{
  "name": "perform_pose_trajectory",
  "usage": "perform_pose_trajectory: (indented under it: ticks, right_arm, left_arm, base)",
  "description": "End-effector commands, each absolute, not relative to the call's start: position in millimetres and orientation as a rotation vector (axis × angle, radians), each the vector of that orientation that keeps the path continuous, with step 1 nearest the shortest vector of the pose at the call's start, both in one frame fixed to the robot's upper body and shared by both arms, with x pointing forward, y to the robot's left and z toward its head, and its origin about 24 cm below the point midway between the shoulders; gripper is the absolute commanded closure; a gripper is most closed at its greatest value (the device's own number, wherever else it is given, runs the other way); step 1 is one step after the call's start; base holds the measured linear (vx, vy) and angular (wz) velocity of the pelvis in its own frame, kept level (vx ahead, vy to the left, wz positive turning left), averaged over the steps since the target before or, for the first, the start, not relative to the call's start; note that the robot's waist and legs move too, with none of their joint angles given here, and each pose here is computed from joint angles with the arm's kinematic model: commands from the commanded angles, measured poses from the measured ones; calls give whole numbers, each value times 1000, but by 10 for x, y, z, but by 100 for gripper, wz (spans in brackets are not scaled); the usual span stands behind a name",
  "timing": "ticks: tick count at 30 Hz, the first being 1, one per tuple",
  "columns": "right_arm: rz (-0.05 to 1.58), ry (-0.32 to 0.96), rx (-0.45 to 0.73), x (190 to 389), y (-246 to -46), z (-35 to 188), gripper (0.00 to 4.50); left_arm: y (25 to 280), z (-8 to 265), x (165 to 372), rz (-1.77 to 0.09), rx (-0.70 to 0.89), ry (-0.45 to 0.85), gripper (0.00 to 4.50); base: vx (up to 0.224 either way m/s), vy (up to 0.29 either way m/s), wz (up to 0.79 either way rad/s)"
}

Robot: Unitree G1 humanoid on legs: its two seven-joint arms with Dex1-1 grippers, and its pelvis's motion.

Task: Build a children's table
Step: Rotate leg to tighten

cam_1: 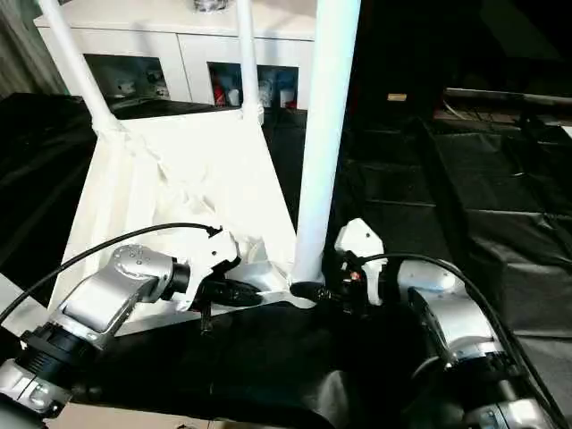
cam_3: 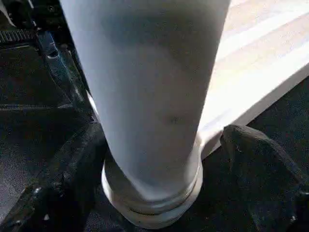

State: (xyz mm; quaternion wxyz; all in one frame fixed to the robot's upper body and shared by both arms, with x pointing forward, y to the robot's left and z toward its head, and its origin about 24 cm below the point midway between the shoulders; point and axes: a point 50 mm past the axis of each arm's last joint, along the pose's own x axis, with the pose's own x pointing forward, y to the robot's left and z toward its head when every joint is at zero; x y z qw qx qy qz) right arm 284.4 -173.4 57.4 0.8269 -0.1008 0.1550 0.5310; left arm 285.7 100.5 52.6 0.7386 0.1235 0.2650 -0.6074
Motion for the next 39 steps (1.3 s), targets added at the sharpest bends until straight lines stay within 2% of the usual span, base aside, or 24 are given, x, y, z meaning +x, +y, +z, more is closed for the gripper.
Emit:
perform_pose_trajectory:
  ticks: [1, 8, 9, 14, 16, 19, 21, 22, 23, 26, 29, 36, 39]
  right_arm:
    - [1126, 338, -245, 2869, -1747, 587, 85]
    - [1140, 355, -248, 2858, -1751, 567, 139]
    - [1141, 357, -249, 2857, -1752, 564, 161]
    - [1121, 343, -262, 2875, -1755, 561, 182]
    - [1098, 333, -264, 2894, -1760, 571, 182]
    - [1117, 341, -187, 2883, -1751, 593, 138]
    - [1129, 344, -163, 2873, -1743, 600, 137]
    - [1120, 345, -179, 2877, -1747, 586, 126]
    - [1114, 346, -190, 2881, -1750, 579, 98]
    - [1085, 344, -238, 2895, -1764, 548, 93]
    - [1079, 347, -237, 2896, -1778, 542, 93]
    - [1118, 339, -136, 2858, -1780, 617, 93]
    - [1137, 353, -131, 2829, -1783, 602, 93]
  left_arm:
    - [933, 580, 2816, -1402, 247, 562, 450]
    - [943, 584, 2821, -1393, 246, 567, 450]
    - [943, 584, 2821, -1393, 245, 568, 450]
    - [945, 583, 2829, -1384, 247, 567, 450]
    - [949, 582, 2831, -1384, 247, 567, 450]
    - [953, 583, 2834, -1381, 247, 567, 450]
    - [957, 584, 2839, -1379, 248, 567, 450]
    - [960, 586, 2844, -1377, 249, 566, 450]
    - [961, 587, 2845, -1376, 250, 566, 450]
    - [966, 588, 2845, -1374, 251, 565, 450]
    - [966, 588, 2845, -1375, 252, 565, 450]
    - [981, 583, 2852, -1371, 257, 568, 450]
    - [984, 581, 2852, -1372, 258, 569, 450]
  base:
    - [0, 0, 0]
    - [0, 0, 0]
    - [0, 0, 0]
    - [0, 0, 0]
    - [0, 0, 0]
    - [0, 0, 0]
    - [0, 0, 0]
    - [0, 0, 0]
    - [0, 0, 0]
    - [0, 0, 0]
    - [0, 0, 0]
    - [0, 0, 0]
    - [0, 0, 0]
